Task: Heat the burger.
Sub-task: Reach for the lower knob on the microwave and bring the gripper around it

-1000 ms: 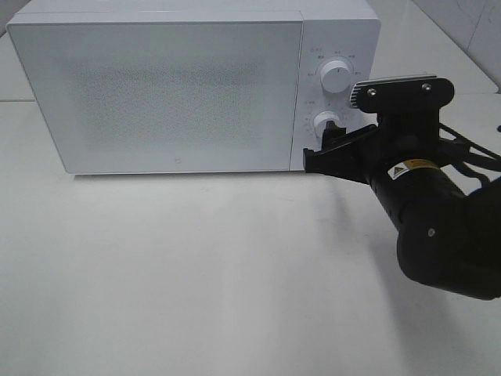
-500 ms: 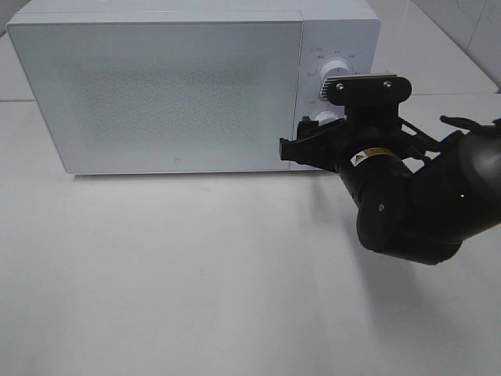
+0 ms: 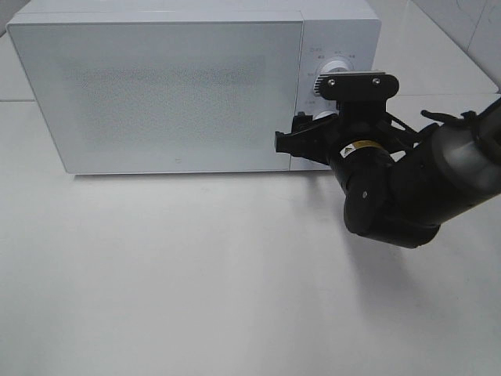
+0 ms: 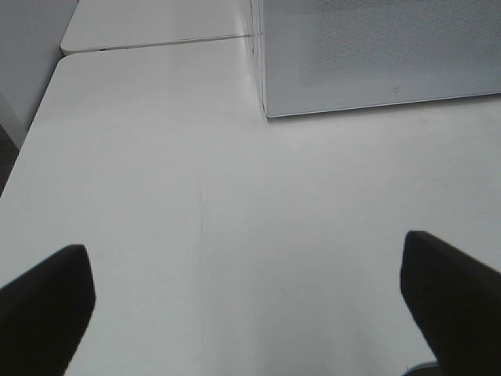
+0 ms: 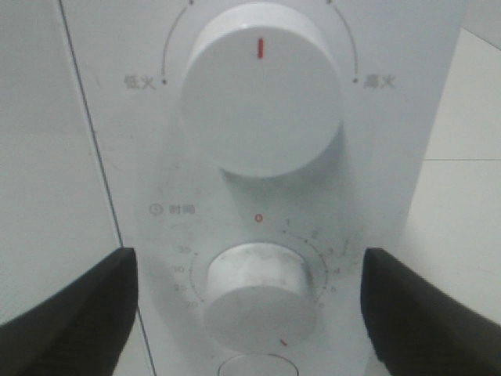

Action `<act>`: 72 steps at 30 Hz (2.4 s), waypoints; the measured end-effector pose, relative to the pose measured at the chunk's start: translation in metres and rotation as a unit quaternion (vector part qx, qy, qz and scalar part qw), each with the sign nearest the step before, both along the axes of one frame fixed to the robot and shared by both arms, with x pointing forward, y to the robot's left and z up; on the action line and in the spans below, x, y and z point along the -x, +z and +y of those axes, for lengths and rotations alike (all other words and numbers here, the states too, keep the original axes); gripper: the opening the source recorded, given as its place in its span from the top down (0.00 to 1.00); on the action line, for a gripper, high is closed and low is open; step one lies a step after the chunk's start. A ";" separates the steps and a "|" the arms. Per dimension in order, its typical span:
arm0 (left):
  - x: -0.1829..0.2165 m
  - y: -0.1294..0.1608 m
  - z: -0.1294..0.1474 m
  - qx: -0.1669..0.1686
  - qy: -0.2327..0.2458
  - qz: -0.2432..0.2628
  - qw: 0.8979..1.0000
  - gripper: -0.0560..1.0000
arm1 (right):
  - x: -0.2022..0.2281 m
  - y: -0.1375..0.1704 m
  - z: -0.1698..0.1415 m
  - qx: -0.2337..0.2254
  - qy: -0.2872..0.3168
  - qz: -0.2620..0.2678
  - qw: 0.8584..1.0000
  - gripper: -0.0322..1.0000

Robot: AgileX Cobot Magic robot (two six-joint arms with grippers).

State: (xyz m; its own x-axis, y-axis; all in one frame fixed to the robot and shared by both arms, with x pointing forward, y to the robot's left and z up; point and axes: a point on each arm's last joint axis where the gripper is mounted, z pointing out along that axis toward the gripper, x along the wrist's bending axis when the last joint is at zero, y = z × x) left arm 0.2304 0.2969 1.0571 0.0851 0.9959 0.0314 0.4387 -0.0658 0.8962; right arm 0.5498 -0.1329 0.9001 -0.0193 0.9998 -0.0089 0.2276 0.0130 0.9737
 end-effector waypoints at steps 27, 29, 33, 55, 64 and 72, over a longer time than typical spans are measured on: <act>0.000 0.000 0.000 0.000 0.000 0.000 1.000 0.01 | -0.010 -0.011 -0.001 -0.004 -0.012 0.004 1.000 0.24; 0.000 0.000 0.000 0.000 0.000 0.000 1.000 0.01 | -0.010 -0.011 -0.001 -0.003 -0.012 0.002 1.000 0.24; 0.000 0.000 0.000 0.000 0.000 0.000 1.000 0.01 | -0.010 -0.011 0.000 -0.002 -0.013 -0.004 1.000 0.26; 0.000 0.000 0.000 0.000 0.000 0.000 1.000 0.01 | -0.009 -0.009 0.001 -0.027 -0.022 -0.018 0.999 0.55; 0.000 0.000 0.000 0.000 0.000 0.000 1.000 0.01 | -0.009 -0.009 0.000 -0.148 -0.046 -0.017 0.988 0.55; 0.000 0.000 0.000 0.000 0.000 0.000 1.000 0.01 | -0.008 -0.011 0.000 -0.293 -0.073 -0.004 0.953 0.55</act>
State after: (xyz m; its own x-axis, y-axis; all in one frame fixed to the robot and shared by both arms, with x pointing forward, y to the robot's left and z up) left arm 0.2304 0.2969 1.0571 0.0851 0.9959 0.0314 0.4387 -0.0658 0.8962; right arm 0.5574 -0.1334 0.8894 0.1181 0.8249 0.5527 0.1769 -0.5652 0.8057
